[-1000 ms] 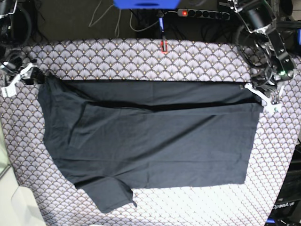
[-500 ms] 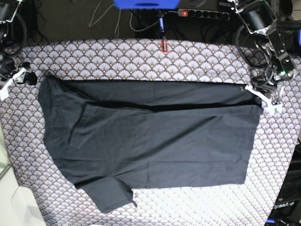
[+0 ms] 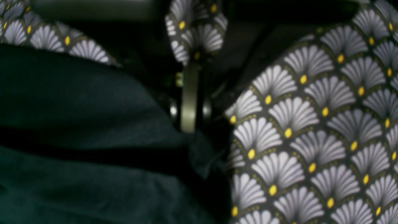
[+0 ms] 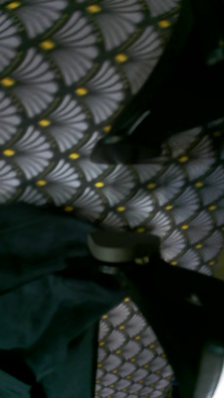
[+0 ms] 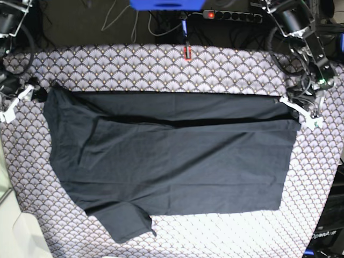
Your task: Fold the T-shirt properly
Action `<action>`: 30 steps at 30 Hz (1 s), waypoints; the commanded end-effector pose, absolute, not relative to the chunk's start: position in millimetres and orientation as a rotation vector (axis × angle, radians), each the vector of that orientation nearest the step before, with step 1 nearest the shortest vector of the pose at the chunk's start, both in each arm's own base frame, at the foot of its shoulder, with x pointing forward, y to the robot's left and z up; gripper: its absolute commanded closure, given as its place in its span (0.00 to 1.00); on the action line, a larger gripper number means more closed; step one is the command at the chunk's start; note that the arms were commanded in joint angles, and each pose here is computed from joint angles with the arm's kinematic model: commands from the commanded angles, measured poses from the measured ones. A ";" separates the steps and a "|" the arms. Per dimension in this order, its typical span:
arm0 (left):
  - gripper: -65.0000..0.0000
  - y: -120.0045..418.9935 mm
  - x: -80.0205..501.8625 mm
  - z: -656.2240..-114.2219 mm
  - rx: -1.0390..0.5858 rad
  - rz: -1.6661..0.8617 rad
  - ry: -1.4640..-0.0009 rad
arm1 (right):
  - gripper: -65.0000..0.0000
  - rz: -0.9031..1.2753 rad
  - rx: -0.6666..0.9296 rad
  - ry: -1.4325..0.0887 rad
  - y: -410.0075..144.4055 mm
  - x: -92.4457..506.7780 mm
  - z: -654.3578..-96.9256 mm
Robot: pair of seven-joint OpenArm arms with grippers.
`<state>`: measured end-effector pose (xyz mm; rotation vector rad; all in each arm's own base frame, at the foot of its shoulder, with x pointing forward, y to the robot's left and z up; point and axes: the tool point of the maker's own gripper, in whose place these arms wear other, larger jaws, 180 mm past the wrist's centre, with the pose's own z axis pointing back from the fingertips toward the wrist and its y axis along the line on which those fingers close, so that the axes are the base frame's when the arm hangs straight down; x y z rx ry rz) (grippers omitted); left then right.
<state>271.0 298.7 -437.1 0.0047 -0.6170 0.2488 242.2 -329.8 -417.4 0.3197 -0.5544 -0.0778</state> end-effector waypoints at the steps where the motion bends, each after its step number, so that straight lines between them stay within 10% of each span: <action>1: 1.00 295.6 258.7 -447.4 0.008 0.240 -0.545 | 0.45 -0.067 0.310 -0.579 -334.8 249.4 -405.7; 30: 1.00 294.4 260.6 -446.6 0.007 0.239 -0.549 | 0.45 -0.013 0.346 -0.598 -300.1 258.4 -400.0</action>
